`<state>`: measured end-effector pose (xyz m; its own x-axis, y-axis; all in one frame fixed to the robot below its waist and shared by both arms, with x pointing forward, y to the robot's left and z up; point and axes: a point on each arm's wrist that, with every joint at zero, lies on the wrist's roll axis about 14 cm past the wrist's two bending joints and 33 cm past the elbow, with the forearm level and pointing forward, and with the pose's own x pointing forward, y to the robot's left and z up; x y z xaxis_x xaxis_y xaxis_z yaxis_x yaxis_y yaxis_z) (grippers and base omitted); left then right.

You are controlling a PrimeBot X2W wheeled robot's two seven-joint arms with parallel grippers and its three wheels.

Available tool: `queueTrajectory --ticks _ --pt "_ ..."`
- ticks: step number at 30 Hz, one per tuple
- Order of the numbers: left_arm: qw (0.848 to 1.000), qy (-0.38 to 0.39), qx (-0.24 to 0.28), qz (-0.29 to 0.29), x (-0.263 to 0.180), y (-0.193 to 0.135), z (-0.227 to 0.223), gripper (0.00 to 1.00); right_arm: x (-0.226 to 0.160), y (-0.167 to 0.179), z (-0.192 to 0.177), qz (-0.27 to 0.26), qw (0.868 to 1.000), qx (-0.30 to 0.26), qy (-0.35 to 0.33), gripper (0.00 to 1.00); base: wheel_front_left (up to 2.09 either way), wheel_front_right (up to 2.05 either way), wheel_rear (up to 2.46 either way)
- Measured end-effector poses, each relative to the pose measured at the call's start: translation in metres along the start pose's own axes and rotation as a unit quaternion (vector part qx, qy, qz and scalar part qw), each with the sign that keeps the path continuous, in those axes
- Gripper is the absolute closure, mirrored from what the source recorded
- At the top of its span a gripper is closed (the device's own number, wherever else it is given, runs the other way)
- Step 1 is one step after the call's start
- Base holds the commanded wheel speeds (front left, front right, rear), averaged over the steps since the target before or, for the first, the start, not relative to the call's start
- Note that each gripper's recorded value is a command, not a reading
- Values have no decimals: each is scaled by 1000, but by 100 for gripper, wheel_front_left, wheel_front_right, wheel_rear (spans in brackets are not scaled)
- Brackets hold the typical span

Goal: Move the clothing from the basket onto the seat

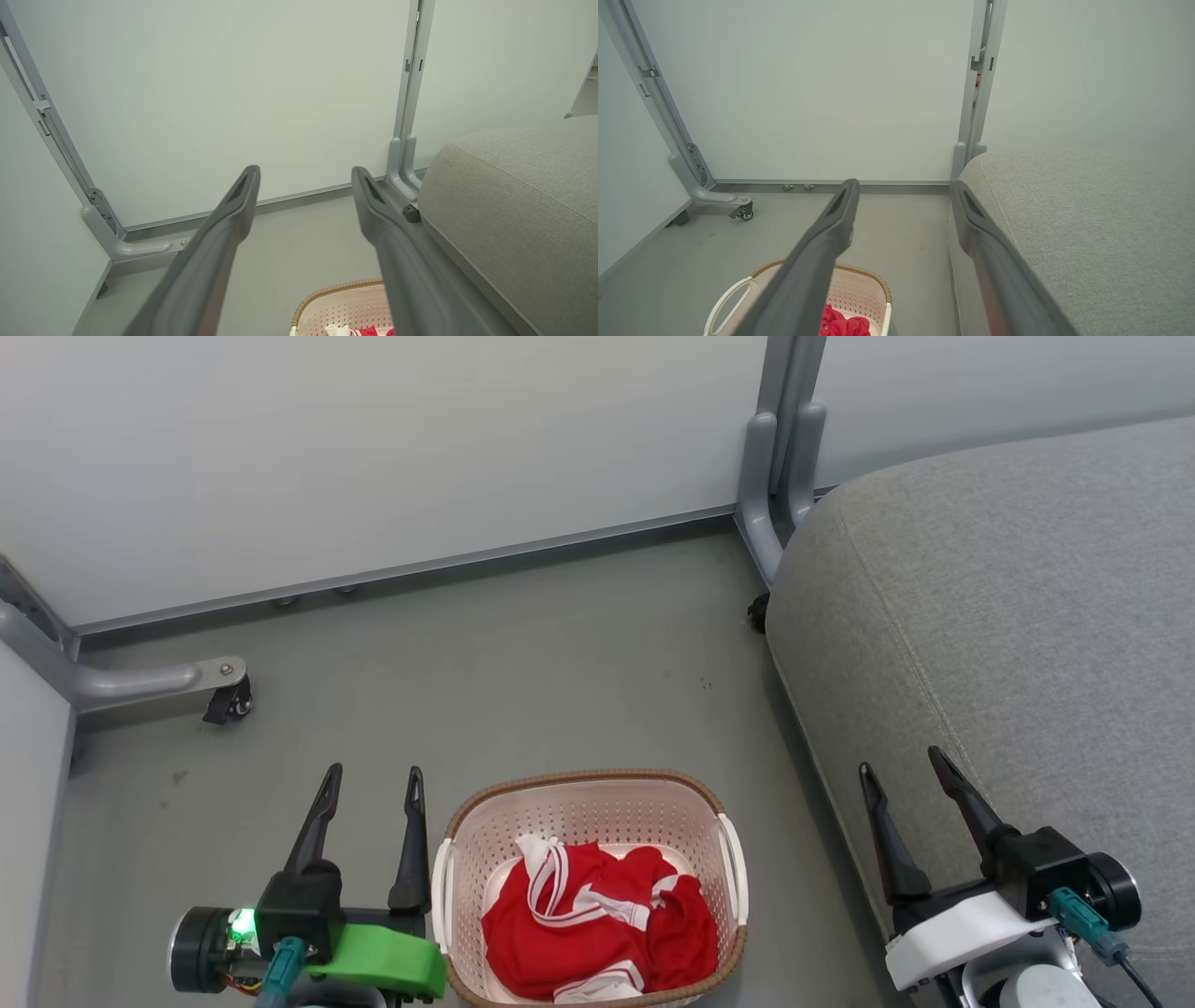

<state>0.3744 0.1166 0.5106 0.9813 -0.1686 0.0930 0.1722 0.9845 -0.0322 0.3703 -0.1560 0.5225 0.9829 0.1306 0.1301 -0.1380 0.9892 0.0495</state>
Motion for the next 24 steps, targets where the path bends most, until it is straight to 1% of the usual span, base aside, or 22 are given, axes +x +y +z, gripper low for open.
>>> queueTrajectory --ticks 6,15,19,24 --pt "1000 18 -3 -4 5 -2 -13 0 5 -3 -8 -3 1000 1 11 0 0 0 0" --pt "999 45 -14 -25 28 -13 -36 0 28 -7 -23 -3 1000 2 25 0 0 0 0" --pt "996 77 -16 -52 36 -25 -60 0 41 -8 -32 -2 999 3 32 0 0 0 0" --pt "986 126 0 -112 46 -50 -98 0 56 -9 -44 1 999 4 40 0 0 0 0"
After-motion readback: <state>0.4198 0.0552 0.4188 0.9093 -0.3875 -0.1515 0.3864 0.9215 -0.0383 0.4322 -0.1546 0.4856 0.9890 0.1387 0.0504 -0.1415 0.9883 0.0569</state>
